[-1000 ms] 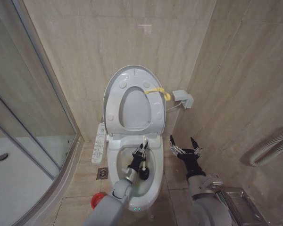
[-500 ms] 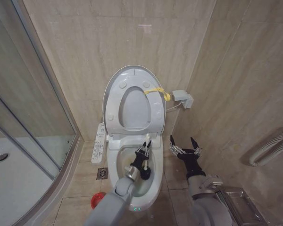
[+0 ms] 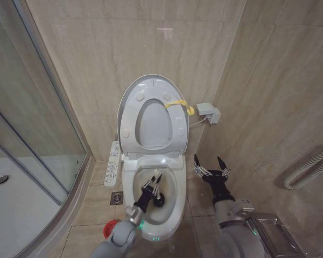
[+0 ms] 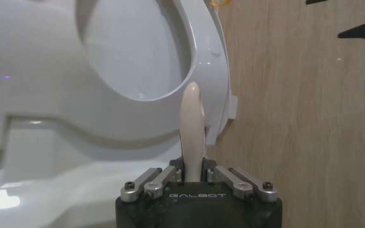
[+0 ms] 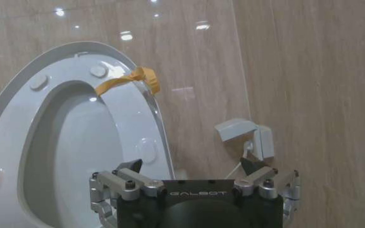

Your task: Open the toilet lid, clean the toilet bowl with a toilet brush, close the toilet lid, and flush.

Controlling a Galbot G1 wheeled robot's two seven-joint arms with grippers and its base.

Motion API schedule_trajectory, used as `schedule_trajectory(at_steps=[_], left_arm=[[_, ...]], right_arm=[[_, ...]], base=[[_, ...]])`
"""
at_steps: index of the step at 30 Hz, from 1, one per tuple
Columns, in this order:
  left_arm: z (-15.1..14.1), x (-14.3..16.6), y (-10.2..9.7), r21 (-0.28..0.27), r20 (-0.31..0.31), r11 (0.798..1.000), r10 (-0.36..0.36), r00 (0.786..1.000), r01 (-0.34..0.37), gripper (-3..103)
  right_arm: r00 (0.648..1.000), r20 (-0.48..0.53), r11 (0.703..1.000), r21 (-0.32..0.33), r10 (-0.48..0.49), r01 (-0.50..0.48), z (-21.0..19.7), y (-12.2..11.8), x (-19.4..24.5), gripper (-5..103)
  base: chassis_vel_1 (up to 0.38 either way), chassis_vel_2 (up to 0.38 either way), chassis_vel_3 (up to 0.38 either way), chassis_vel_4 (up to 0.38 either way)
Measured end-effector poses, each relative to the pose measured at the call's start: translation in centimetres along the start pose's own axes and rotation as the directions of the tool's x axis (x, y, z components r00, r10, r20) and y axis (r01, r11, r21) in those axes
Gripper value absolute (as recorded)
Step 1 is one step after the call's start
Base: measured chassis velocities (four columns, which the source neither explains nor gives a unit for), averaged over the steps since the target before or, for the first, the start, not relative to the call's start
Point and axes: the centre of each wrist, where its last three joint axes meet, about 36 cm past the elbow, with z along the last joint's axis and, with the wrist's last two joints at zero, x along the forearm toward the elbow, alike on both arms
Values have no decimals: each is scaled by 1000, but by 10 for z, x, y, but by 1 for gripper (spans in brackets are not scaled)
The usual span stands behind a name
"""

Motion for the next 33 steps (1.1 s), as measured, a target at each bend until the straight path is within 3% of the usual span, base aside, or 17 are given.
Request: schedule_trajectory(at_steps=[6, 15, 22, 31, 33], left_arm=[[1, 53, -13, 30, -48, 999, -30, 998, 31, 18], [6, 81, -12, 26, -69, 998, -57, 996, 59, 18], [-4, 39, 4, 21, 12, 997, -70, 997, 70, 18], [-23, -33, 5, 33, 104, 998, -50, 993, 47, 18], [-24, -37, 4, 37, 107, 998, -48, 993, 44, 18]], right_arm=[[1000, 0, 1000, 0, 0, 0, 0, 0, 0, 100], [1000, 0, 1000, 0, 0, 0, 0, 0, 0, 100], [1000, 0, 1000, 0, 0, 0, 0, 0, 0, 100], [1000, 0, 1000, 0, 0, 0, 0, 0, 0, 100], [1000, 0, 1000, 0, 0, 0, 0, 0, 0, 100]], base=[[0, 0, 0, 0], [0, 0, 0, 0], [0, 0, 0, 0], [0, 0, 0, 0], [0, 0, 0, 0]])
